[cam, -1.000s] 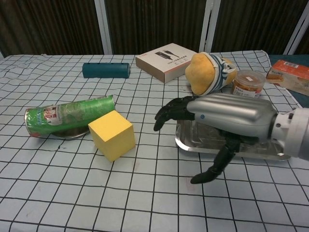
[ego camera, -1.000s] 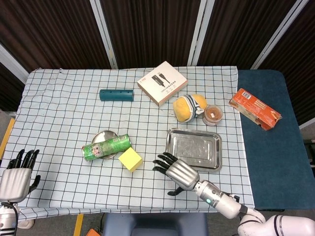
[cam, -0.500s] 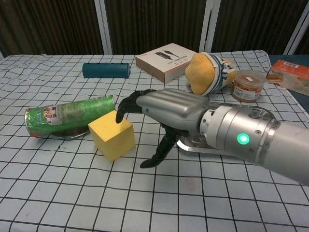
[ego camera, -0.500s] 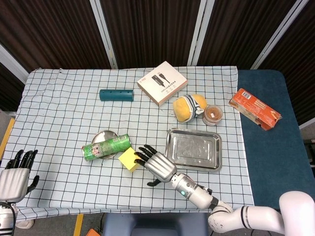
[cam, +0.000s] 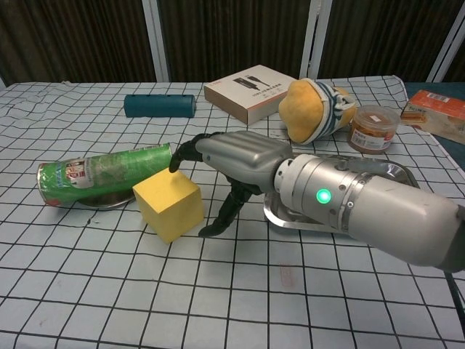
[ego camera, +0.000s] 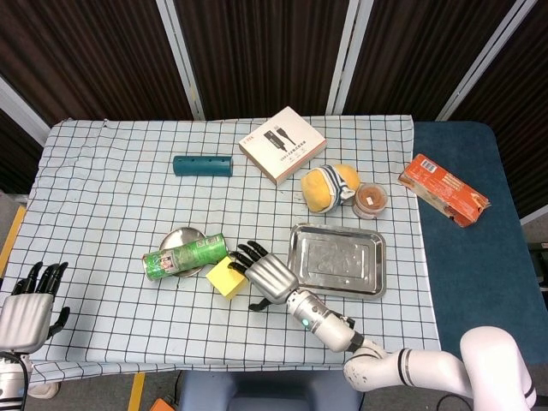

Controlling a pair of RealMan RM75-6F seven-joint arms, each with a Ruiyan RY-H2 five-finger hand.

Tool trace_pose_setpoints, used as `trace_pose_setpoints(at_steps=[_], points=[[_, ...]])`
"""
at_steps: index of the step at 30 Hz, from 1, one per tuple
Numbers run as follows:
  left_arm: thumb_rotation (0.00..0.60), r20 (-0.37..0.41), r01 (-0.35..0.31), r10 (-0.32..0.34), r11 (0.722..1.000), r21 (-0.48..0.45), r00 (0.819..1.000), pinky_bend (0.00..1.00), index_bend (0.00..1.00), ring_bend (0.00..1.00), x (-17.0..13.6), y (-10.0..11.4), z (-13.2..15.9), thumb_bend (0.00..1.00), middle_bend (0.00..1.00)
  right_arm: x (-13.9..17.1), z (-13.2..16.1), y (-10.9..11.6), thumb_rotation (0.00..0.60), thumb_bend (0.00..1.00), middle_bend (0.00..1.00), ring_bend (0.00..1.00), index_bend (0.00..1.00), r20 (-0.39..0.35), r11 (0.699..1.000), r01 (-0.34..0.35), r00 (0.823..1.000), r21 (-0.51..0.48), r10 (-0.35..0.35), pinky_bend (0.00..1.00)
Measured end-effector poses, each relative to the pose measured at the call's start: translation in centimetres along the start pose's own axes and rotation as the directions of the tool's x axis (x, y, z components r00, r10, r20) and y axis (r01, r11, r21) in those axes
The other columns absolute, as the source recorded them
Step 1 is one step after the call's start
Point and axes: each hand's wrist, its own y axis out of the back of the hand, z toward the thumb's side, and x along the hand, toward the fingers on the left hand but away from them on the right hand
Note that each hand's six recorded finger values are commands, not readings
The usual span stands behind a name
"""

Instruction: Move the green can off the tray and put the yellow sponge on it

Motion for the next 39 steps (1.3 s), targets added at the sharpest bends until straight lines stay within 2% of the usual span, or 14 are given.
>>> trace_pose_setpoints(at_steps=[10,20,23,27,34,39], points=[[0.6,-0.009,-0.004,0.004,1.0,-0.014,1.0,0.27,0.09,0.07,-0.1,0.4,-0.4,0.36,0.15,-2.2,-0.3,-2.0,0.6,0.21,0.22,0.15,0.31,0.028,1.0,-0.026,0.999,-0.011,0.026,0.18],[0.6,-0.017,-0.004,0.003,1.0,-0.028,1.0,0.27,0.09,0.07,-0.2,0.5,-0.6,0.36,0.15,-3.1,0.3,-2.5,0.6,0.21,0.22,0.15,0.33,0.02,1.0,-0.01,1.0,-0.003,0.011,0.2],[0.6,-0.014,-0.004,0.004,1.0,-0.029,1.0,0.27,0.1,0.07,-0.2,0.6,-0.5,0.36,0.15,-3.4,0.0,-2.8,0.6,0.22,0.23,0.17,0.36,0.037,1.0,-0.007,0.999,0.004,0.007,0.25],[0.6,-0.012,-0.002,0.002,0.999,-0.032,1.0,0.27,0.09,0.08,-0.2,0.6,-0.5,0.36,0.15,-3.8,-0.4,-3.1,0.6,0.24,0.33,0.3,0.47,0.059,1.0,0.01,0.998,0.007,-0.01,0.42],[0.6,-0.017,-0.002,0.002,0.999,-0.037,1.0,0.27,0.1,0.08,-0.2,0.6,-0.7,0.36,0.15,-4.3,-1.2,-3.7,0.6,0.27,0.42,0.41,0.59,0.078,0.999,0.044,0.996,0.018,-0.045,0.56],[0.6,-0.013,-0.002,0.002,0.999,-0.039,1.0,0.27,0.09,0.08,-0.2,0.6,-0.6,0.36,0.15,-4.5,-1.5,-3.5,0.6,0.3,0.53,0.57,0.73,0.079,0.994,0.102,0.991,0.028,-0.104,0.73]])
